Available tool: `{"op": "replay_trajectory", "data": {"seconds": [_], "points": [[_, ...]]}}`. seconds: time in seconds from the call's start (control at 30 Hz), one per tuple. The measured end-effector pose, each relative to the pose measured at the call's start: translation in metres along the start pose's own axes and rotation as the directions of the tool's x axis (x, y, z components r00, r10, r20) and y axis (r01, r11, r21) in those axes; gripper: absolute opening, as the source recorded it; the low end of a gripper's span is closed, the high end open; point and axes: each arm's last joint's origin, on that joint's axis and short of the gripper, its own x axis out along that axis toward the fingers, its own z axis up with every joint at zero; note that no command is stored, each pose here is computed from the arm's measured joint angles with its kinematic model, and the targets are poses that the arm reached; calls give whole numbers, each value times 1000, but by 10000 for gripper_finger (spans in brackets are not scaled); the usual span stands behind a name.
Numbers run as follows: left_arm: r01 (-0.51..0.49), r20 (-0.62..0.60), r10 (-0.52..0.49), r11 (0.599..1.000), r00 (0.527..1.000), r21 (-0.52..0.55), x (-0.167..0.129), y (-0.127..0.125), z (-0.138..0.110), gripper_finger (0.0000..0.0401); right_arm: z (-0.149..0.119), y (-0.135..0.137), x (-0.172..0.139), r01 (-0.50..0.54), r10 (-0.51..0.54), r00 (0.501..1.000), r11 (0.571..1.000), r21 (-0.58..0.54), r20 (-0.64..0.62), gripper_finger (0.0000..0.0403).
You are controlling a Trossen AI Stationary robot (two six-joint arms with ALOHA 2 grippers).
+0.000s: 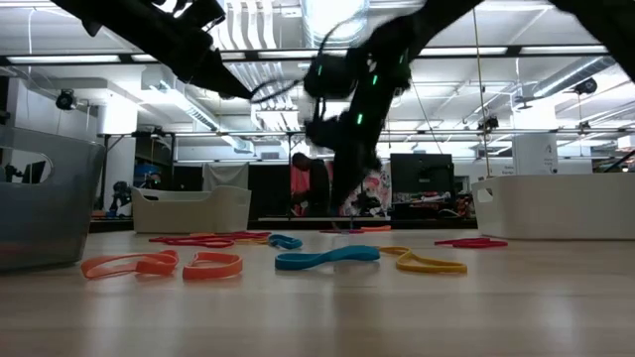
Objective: Sort rubber bands into baskets
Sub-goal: Put the blue rubber band into the transparent bin
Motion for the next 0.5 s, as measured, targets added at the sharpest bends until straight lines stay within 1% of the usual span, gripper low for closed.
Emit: {"op": "replay_trajectory", "data": {"seconds": [0.1, 0.17, 0.3, 0.4, 0.5], "points": [[2, -10, -2, 1000, 1000, 3, 2, -1, -1, 118, -4, 12, -30, -14, 14, 1000, 1000, -25, 15, 9], [3, -16, -3, 1000, 1000, 5, 4, -2, -2, 118, -8, 20, -49, -41, 42, 999, 998, -40, 16, 9], [3, -13, -3, 1000, 1000, 5, 8, -3, -2, 118, -16, 37, -96, -136, 139, 989, 989, -51, 54, 9], [4, -15, -3, 1000, 1000, 6, 8, -3, -2, 118, -28, 49, -128, -221, 224, 974, 973, -63, 43, 9], [3, -14, -3, 1000, 1000, 12, 8, -3, -2, 118, -43, 61, -157, -296, 296, 955, 955, -33, 5, 9]]}}
